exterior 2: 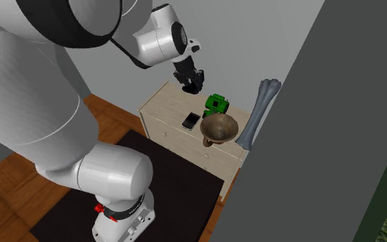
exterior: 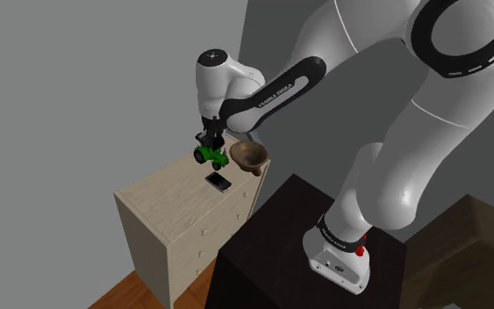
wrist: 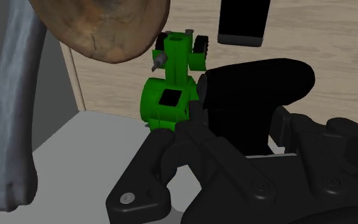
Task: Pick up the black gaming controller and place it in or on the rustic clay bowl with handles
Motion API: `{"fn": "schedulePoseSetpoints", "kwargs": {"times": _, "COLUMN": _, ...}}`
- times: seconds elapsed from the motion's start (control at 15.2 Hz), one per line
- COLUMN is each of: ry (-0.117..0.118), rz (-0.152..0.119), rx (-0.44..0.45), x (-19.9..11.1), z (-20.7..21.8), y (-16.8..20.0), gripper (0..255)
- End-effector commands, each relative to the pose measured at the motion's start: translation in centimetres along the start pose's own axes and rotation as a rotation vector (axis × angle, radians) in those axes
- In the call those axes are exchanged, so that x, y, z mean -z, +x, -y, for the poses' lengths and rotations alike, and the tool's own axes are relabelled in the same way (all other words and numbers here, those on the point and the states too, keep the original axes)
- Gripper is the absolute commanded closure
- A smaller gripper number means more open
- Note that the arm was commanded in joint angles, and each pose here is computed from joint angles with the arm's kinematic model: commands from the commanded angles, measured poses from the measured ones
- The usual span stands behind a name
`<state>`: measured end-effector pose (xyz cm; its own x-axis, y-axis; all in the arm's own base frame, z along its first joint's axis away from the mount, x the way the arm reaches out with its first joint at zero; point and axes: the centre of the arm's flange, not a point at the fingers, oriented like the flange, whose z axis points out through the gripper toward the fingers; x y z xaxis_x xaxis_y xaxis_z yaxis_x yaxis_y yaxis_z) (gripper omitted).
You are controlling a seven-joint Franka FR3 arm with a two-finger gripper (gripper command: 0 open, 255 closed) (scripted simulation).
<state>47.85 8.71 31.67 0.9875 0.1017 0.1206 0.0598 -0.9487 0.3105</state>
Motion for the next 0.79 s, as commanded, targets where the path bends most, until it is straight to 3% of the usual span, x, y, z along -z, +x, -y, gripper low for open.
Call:
{"fn": "schedulePoseSetpoints", "kwargs": {"times": 0.0, "ry": 0.001, "rz": -0.001, "rx": 0.001, "x": -0.5, "z": -2.4, "y": -1.4, "gripper": 255}}
{"fn": "schedulePoseSetpoints", "kwargs": {"times": 0.73, "ry": 0.001, "rz": -0.001, "rx": 0.001, "x": -3.5, "z": -14.9, "y": -8.1, "gripper": 255}}
